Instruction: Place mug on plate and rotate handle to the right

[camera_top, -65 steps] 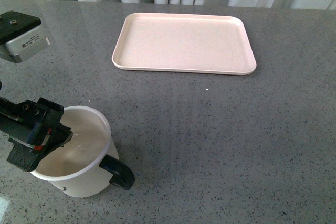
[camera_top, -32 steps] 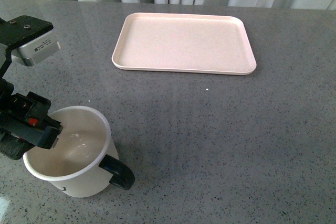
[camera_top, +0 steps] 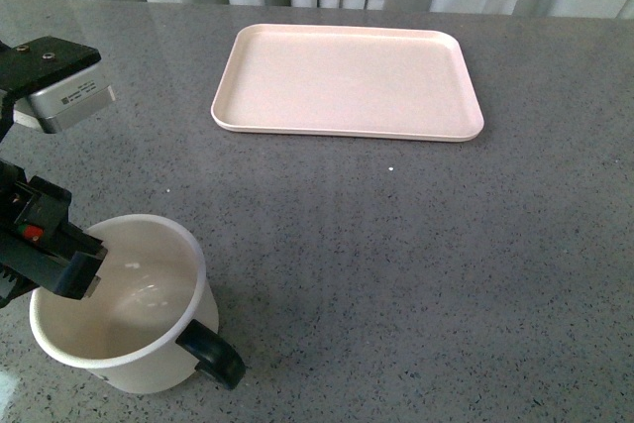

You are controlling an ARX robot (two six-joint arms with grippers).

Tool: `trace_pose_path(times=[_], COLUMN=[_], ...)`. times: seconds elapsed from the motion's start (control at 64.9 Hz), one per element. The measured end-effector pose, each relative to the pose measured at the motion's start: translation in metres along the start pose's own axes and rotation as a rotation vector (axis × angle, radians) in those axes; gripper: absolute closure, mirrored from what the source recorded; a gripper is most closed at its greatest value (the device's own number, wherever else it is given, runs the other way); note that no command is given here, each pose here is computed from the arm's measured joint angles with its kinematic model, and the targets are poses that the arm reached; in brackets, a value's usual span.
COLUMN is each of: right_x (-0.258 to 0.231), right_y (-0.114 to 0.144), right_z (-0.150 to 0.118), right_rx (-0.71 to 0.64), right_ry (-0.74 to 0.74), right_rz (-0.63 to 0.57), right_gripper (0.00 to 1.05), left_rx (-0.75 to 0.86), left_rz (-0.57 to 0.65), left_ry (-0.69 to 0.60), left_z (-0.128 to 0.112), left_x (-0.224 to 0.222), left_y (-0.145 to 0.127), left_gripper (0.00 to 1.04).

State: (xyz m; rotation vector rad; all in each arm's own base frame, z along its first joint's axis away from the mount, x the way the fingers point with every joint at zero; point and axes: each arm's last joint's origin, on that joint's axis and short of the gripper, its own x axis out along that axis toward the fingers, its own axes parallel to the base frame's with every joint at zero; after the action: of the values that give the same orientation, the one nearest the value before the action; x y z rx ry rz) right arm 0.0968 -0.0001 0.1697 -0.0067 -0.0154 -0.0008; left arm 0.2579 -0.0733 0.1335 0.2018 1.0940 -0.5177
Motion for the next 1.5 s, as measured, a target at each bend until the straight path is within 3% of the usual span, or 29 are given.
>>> trace_pose_path(times=[0.123,0.231,0.478,0.817,1.125,1.495], right_x=[0.000,0.000,0.000,0.000,0.000,0.000], right_y=[0.000,0.000,0.000,0.000,0.000,0.000], right_z=[0.000,0.000,0.000,0.000,0.000,0.000], right_rx=[0.000,0.000,0.000,0.000,0.000,0.000], right_ry=[0.000,0.000,0.000,0.000,0.000,0.000], right_rz=[0.000,0.000,0.000,0.000,0.000,0.000], right_gripper=[0.09,0.09,0.09,0.09,0.09,0.09], left_rx=[-0.006,0.006,0.023,0.071,0.084,0.068], left_rz=[-0.002,-0.001,0.012,-0.019,-0.031,-0.030], left_ry=[-0.002,-0.050,-0.148,-0.127,-0.120,-0.086], left_z=[0.002,0.022,0.093,0.186,0.251,0.270], left_x=[-0.014,-0.028,-0.029,0.012,0.047,0.072], left_y=[-0.003,-0.007,-0.008,-0.019,-0.020,-0.016], left_gripper=[1.03,1.03,1.03,1.03,1.03,1.03])
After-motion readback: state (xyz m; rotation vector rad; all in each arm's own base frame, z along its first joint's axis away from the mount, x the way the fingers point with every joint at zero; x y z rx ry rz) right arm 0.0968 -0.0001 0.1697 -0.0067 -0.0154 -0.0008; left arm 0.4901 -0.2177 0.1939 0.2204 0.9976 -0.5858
